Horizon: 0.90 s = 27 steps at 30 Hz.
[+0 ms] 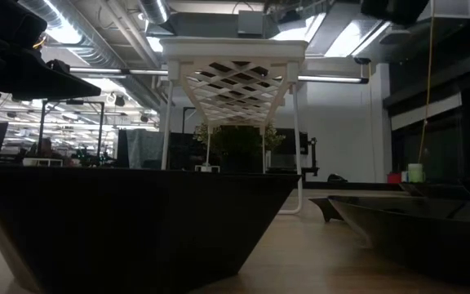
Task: Pick & Place Mini shaped plates
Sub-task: Stack the distorted square plate on top of the distorted square plate on the shelf
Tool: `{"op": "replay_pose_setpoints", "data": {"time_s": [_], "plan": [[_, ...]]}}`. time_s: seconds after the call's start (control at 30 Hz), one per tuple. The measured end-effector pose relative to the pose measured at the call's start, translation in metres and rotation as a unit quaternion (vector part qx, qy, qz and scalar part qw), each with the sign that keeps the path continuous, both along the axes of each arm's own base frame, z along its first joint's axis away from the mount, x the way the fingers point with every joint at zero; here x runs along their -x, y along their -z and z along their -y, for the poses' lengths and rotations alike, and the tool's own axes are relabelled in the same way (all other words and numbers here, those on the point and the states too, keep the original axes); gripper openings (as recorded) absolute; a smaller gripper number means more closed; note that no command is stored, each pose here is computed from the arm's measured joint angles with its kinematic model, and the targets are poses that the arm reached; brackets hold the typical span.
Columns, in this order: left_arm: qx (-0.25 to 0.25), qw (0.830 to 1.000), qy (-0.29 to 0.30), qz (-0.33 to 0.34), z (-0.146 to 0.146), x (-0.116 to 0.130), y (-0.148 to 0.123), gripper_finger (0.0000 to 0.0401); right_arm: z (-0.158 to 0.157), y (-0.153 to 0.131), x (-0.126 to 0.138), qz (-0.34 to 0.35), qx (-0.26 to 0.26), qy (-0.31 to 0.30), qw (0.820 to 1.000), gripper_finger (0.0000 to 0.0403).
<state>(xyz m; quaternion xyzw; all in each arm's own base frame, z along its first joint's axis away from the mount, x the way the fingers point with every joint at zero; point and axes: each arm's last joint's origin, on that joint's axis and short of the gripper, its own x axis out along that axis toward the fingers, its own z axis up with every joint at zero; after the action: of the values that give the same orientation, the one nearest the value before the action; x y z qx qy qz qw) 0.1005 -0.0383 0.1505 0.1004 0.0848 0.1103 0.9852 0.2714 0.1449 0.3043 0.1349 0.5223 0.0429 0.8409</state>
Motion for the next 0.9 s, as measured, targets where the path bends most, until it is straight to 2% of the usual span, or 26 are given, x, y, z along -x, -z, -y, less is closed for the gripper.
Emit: {"op": "replay_pose_setpoints", "data": {"time_s": [0.17, 0.6, 0.8, 0.9], "plan": [[0.0, 1.0, 0.0, 0.0, 0.0, 0.0, 0.0, 0.0143, -0.019, 0.0, 0.011, 0.01, 0.02, -0.061, 0.998, 0.0133], [0.0, 1.0, 0.0, 0.0, 0.0, 0.0, 0.0, 0.0143, -0.055, 0.002, 0.045, -0.021, 0.022, -0.145, 0.989, 0.0133], [0.0, 1.0, 0.0, 0.0, 0.0, 0.0, 0.0, 0.0143, -0.072, 0.006, 0.059, -0.012, 0.059, -0.232, 0.971, 0.0133], [0.0, 1.0, 0.0, 0.0, 0.0, 0.0, 0.0, 0.0143, -0.079, 0.012, 0.061, 0.0, 0.094, -0.242, 0.966, 0.0133]]}}
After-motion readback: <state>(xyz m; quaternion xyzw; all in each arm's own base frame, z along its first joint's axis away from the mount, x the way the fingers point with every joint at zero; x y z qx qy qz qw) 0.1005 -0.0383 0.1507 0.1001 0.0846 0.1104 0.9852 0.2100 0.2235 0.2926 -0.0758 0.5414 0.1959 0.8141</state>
